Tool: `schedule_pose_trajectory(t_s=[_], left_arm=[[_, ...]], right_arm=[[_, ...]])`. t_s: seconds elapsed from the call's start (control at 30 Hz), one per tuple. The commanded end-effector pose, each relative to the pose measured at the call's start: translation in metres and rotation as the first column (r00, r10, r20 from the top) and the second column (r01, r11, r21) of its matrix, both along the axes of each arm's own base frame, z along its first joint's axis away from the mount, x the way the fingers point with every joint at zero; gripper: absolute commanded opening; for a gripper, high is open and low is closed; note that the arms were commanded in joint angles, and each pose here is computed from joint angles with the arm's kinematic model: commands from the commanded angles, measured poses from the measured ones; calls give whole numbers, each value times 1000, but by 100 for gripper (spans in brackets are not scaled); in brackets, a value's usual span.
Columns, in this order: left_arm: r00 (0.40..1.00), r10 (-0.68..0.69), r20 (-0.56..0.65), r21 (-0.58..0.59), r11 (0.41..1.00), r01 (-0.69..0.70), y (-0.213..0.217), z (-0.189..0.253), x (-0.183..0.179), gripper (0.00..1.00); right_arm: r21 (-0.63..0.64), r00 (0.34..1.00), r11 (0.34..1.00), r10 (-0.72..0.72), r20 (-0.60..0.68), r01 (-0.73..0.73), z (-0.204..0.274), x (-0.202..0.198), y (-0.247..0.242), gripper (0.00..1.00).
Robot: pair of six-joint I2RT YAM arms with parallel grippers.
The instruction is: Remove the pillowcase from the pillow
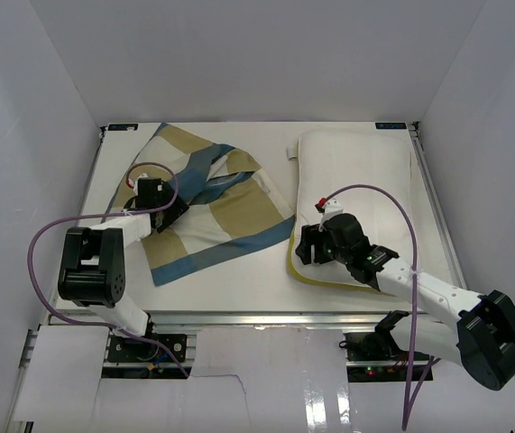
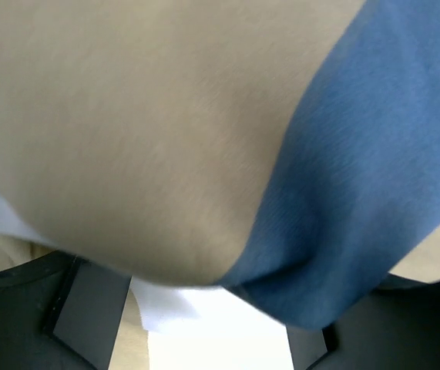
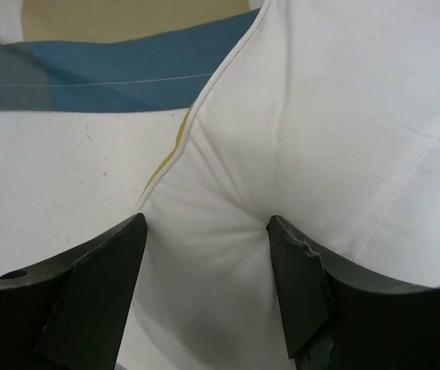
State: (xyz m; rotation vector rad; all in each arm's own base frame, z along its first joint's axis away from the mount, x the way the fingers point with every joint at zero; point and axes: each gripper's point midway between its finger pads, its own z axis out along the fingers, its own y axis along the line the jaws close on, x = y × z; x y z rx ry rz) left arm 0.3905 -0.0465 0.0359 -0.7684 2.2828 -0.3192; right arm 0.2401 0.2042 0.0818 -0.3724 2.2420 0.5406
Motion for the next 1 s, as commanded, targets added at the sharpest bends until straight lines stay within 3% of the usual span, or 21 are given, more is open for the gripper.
schedule_pose_trajectory(t_s=[0.0, 0.43, 0.63, 0.67, 0.87, 0.97], left_arm=[[994, 22, -108, 32, 999, -19, 19, -23, -20, 80], [987, 132, 95, 194, 970, -149, 41, 66, -23, 79], [962, -144, 232, 172, 979, 105, -60, 111, -34, 79], [942, -243, 233, 137, 967, 215, -90, 110, -41, 79], [861, -458, 220, -8, 882, 471, -160, 69, -54, 79], [879, -451, 154, -15, 889, 459, -161, 38, -51, 78]], right_arm=[[-66, 999, 998, -18, -29, 16, -13, -11, -18, 71], [-77, 1000, 997, -6, -26, 4, -11, -11, -19, 71], [-47, 1000, 999, 21, -19, -22, -8, -15, -15, 70], [-48, 1000, 999, 23, -22, -24, -9, -15, -14, 70], [-34, 998, 998, 48, -41, -49, -15, -22, -12, 69], [-28, 998, 998, 48, -30, -49, -10, -23, -13, 69]])
